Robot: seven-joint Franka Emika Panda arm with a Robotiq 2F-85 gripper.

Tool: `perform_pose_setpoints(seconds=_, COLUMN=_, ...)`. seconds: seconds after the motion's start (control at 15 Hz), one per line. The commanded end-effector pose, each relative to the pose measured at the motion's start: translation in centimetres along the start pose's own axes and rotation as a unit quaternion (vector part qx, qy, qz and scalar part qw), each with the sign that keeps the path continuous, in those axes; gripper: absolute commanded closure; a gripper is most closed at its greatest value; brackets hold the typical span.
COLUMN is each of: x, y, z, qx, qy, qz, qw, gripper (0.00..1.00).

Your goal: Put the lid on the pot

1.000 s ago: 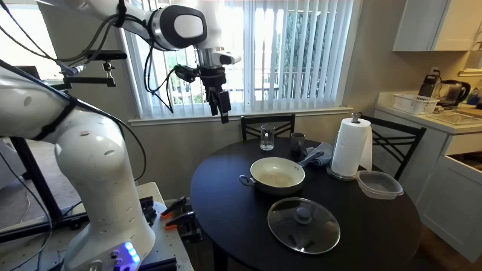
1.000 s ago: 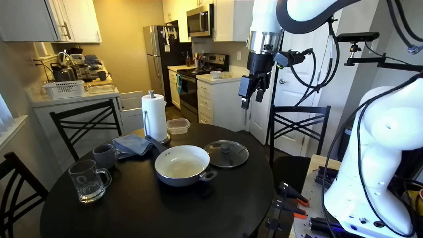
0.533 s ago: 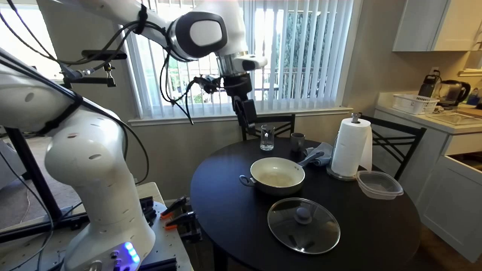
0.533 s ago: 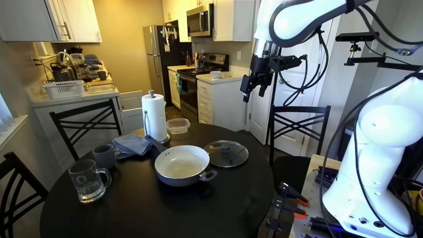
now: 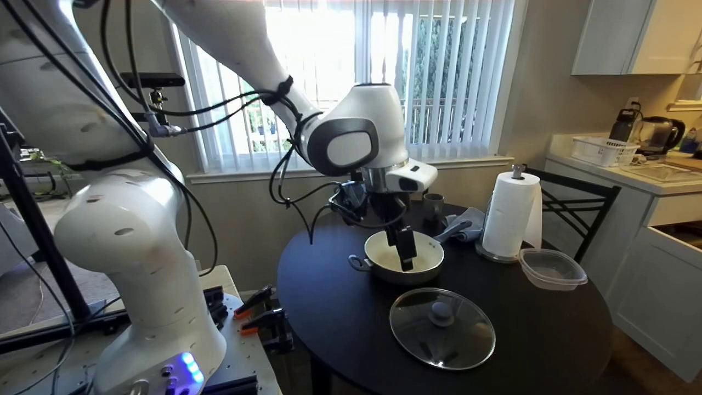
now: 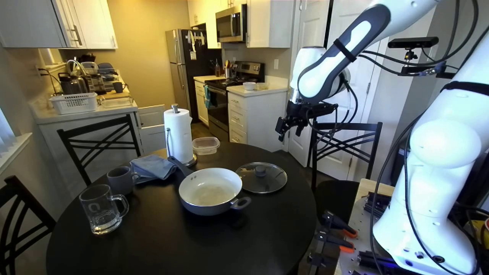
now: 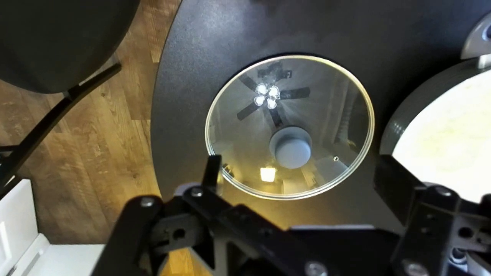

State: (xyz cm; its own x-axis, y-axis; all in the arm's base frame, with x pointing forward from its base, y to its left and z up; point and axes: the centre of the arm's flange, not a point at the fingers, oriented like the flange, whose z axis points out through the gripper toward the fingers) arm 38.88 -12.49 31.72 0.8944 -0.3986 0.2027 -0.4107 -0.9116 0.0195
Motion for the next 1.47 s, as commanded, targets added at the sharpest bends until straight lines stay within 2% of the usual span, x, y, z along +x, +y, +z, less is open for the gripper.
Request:
perform_pose_setpoints(seconds=0.0, x=3.1, y=-0.4, z=4.9, qx=0.002, qy=-0.028, qz=-0.035, qw=0.9990, gripper=0.00)
perform_pose_setpoints(seconds=0.27, x=4.6, y=-1.0, z=6.5, qx=0.004, qy=-0.050, qz=-0.059, qw=0.9970, gripper=0.00)
perform_pose_setpoints(seconds=0.47, x=4.2, y=-1.8, z=4.7, qx=0.010, qy=-0.078, qz=-0.054, qw=0.9954, gripper=0.00)
perform_pose_setpoints(seconds=0.53, x=4.1, y=-1.6, z=6.2, qx=0.002, qy=-0.060, qz=-0.049, qw=0.9970, gripper=0.00)
perform_pose_setpoints(seconds=0.67, x=4.2, y=-2.0, z=5.7, qx=0.004, qy=-0.073, qz=-0.048, qw=0.9962, gripper=0.00)
perform_pose_setpoints(seconds=1.07, x=4.5, y=-2.0, z=5.9, qx=0.005, qy=-0.065, qz=-0.045, qw=0.9969, gripper=0.00)
perform_pose_setpoints(seconds=1.2, x=6.4, y=-1.1, z=7.5, qx=0.005, qy=-0.046, qz=-0.044, qw=0.9980, gripper=0.00)
perform_pose_setpoints(seconds=1.27, x=7.5, y=-0.3, z=8.7, qx=0.025, qy=-0.037, qz=-0.044, qw=0.9980, gripper=0.00)
perform_pose_setpoints(seconds=1.4, x=9.5, y=0.6, z=11.3, qx=0.041, qy=-0.026, qz=-0.048, qw=0.9976, gripper=0.00)
